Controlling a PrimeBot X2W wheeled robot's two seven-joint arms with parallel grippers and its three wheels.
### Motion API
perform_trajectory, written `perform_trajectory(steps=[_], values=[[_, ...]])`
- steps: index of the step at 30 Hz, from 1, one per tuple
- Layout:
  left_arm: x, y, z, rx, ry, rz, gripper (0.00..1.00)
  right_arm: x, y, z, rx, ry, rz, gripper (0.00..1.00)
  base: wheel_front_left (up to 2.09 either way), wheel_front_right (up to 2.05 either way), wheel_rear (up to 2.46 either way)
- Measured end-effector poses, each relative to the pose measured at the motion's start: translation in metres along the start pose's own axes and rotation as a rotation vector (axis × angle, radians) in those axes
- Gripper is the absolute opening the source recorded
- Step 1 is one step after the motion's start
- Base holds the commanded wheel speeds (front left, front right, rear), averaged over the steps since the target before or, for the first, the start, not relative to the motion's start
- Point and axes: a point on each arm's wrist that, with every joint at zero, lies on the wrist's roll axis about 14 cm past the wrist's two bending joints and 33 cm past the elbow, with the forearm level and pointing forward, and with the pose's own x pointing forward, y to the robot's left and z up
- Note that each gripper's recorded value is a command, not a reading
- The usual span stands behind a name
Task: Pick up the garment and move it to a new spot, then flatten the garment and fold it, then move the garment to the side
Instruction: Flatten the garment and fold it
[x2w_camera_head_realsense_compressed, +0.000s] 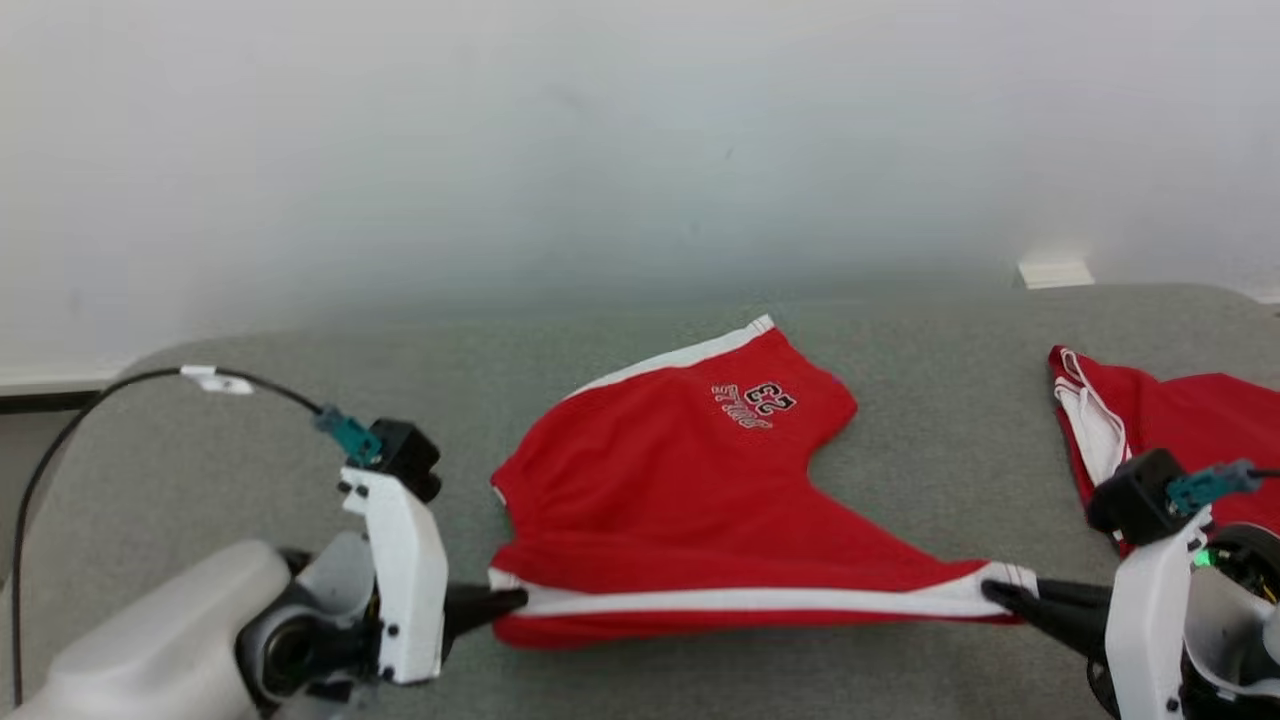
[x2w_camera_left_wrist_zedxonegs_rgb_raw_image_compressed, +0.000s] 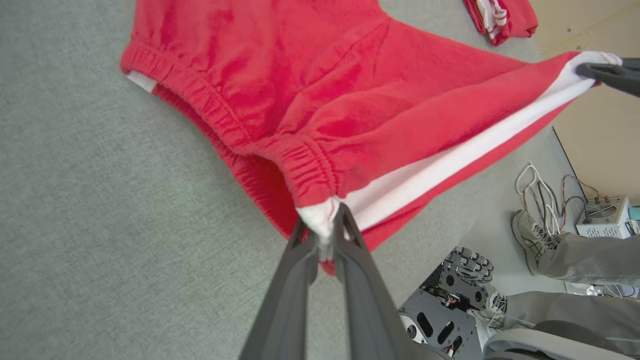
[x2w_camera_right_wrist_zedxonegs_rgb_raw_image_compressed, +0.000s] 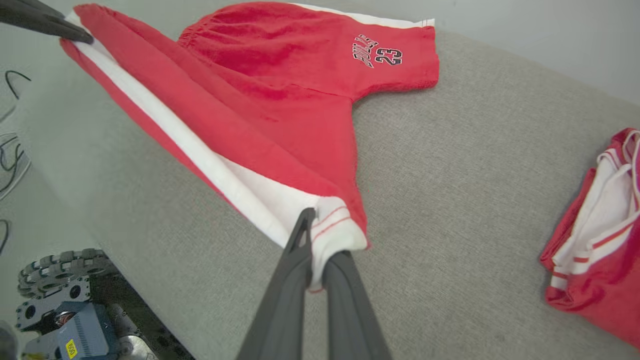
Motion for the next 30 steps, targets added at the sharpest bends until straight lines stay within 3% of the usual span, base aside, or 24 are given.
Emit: perform_trajectory(steps=[6,15,21,30], values=[[-0.016,-0.028,-0.040,-0.055,0.087,-0.051,0.00,-0.031,0.020,-0.022,0.002,0.091,0.049,0.00,0.00,0.00,0.00],[-0.034,-0.042,-0.038,-0.106,0.132,-0.101,0.00,-0.032,0.007,0.002,-0.007,0.087,0.040,0.00,0.00,0.00,0.00],[-0.028,-0.023,-0.002,-0.155,0.152,-0.114,0.00,-0.003,-0.024,0.037,-0.029,0.108,0.008,0.00,0.00,0.00,0.00],[0.005,0.016,0.025,-0.263,0.209,-0.101,0.00,0.073,-0.063,0.071,-0.004,0.207,0.003,0.00,0.00,0.00,0.00]])
